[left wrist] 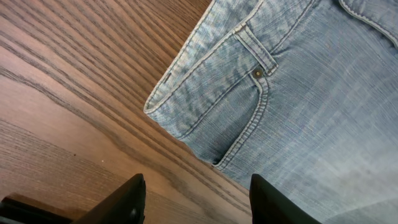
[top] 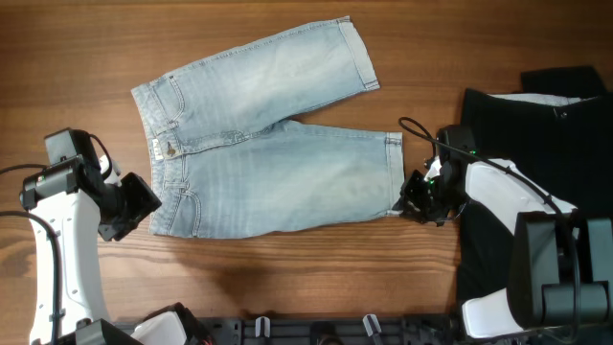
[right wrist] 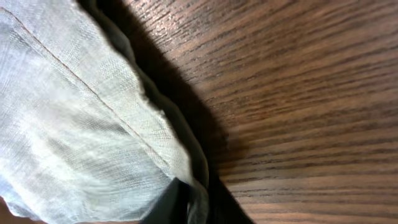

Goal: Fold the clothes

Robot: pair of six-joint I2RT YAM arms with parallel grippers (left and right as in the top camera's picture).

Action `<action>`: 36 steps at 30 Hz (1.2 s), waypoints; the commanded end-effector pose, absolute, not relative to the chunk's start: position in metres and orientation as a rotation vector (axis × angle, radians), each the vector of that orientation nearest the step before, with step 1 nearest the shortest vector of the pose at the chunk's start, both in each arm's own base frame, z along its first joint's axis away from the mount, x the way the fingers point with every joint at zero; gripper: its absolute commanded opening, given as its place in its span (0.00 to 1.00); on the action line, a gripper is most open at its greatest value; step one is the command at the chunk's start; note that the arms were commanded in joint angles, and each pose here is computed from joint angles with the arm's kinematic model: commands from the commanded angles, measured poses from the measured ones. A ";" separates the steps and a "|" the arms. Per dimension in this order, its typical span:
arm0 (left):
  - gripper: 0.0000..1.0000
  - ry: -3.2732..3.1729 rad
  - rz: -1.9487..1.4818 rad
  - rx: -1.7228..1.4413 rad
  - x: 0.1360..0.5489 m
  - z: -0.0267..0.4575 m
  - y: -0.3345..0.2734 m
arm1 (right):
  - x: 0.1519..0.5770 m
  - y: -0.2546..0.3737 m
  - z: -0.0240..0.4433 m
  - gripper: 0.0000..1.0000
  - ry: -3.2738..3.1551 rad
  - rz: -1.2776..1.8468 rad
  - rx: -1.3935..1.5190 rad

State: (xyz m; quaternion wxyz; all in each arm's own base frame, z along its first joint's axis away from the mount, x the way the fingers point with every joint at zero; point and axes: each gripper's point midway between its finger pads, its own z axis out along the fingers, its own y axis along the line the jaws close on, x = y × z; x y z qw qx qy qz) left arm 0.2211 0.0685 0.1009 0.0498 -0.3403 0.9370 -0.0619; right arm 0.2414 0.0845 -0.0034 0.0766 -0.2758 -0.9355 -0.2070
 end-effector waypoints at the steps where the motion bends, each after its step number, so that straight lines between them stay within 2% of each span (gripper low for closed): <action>1: 0.54 2.847 -0.191 -1.053 0.220 0.100 0.069 | 0.242 0.086 0.001 0.11 -2.805 -0.617 -0.797; 6: 0.55 2.836 -0.190 -1.046 0.222 0.100 0.070 | 0.261 0.087 0.040 0.09 -2.905 -0.666 -0.673; 7: 0.64 2.831 -0.188 -1.044 0.224 0.100 0.071 | 0.265 0.087 0.049 0.10 -2.935 -0.684 -0.658; 10: 0.67 2.809 -0.196 -1.144 0.219 0.084 0.069 | 0.270 0.087 0.054 0.12 -2.967 -0.704 -0.645; 14: 0.67 2.801 -0.198 -1.313 0.198 0.043 0.061 | 0.270 0.087 0.054 0.12 -2.970 -0.706 -0.641; 21: 0.62 2.707 -0.198 -1.388 0.210 0.003 0.066 | 0.272 0.087 0.054 0.12 -2.977 -0.710 -0.638; 23: 0.56 2.696 -0.223 -1.379 0.217 -0.002 0.067 | 0.272 0.087 0.054 0.12 -2.978 -0.711 -0.638; 24: 0.48 2.696 -0.244 -1.376 0.222 -0.006 0.066 | 0.272 0.087 0.054 0.12 -2.978 -0.710 -0.638; 26: 0.39 2.710 -0.244 -1.385 0.221 -0.012 0.065 | 0.273 0.087 0.054 0.12 -2.979 -0.711 -0.639; 27: 0.30 2.729 -0.243 -1.393 0.218 -0.016 0.064 | 0.273 0.087 0.054 0.12 -2.981 -0.712 -0.638; 29: 0.04 2.769 -0.240 -1.415 0.210 -0.019 0.061 | 0.273 0.085 0.053 0.12 -2.987 -0.693 -0.642; 33: 0.04 2.809 -0.199 -1.400 0.203 -0.005 0.064 | 0.276 0.076 0.057 0.12 -3.047 -0.611 -0.561; 36: 0.04 2.772 -0.174 -1.417 0.207 0.033 0.074 | 0.278 0.065 0.078 0.12 -3.068 -0.495 -0.549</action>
